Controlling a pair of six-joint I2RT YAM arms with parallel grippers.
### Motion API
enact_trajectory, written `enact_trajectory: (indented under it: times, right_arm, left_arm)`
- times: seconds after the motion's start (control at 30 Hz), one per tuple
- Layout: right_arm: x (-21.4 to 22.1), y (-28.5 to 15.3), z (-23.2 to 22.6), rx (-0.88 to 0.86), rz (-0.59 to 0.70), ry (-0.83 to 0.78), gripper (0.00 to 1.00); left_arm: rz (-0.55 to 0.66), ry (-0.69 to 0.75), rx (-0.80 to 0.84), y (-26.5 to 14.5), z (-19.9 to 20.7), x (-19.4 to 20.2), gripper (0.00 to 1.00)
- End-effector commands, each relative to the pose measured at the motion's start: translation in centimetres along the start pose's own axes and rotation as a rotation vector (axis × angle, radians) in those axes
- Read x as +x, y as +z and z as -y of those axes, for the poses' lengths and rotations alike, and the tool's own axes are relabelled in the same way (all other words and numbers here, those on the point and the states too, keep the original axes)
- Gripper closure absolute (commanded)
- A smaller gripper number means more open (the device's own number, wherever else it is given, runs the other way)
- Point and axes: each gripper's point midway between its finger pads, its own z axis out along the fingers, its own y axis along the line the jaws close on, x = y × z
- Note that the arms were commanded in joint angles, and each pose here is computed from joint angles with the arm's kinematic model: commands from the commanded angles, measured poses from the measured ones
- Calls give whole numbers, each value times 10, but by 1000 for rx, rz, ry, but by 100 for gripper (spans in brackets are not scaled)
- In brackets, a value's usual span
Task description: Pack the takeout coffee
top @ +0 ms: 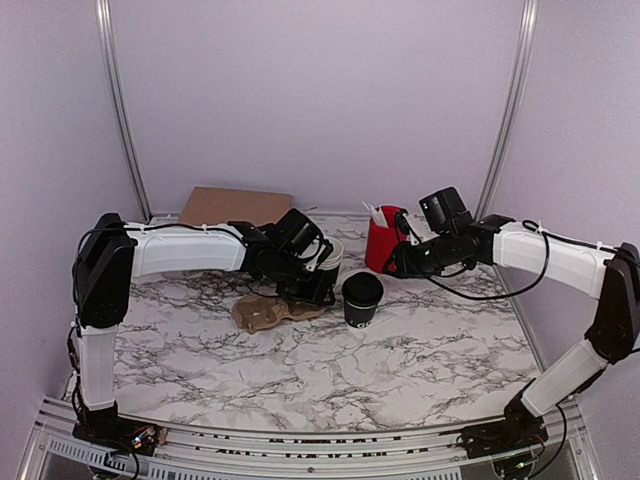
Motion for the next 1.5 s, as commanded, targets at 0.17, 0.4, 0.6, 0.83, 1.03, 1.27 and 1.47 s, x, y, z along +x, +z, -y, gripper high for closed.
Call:
enact_trajectory:
  times: [0.17, 0.4, 0.6, 0.83, 1.03, 1.27, 1.47]
  right_arm:
    - [-31, -2, -31, -11, 19, -285, 59]
    - [-32, 18, -31, -3, -17, -283, 55]
    - [-27, 25, -47, -74, -22, -239, 52]
    - [-19, 26, -51, -87, -29, -207, 48]
    - [-14, 32, -48, -78, -46, -189, 47]
    - [-11, 32, -49, -83, -52, -172, 47]
    - [-3, 33, -51, -97, -71, -156, 46]
  left_arm:
    - [79, -24, 45, -34, 14, -15, 47]
    - [89, -34, 110, -39, 28, -21, 47]
    - [81, -39, 120, -37, 29, -19, 47]
    - [78, -38, 129, -35, 30, -18, 47]
    - [91, -34, 131, -38, 31, -21, 47]
    - [94, -30, 122, -41, 29, -19, 47]
    - [106, -24, 114, -45, 27, -20, 47]
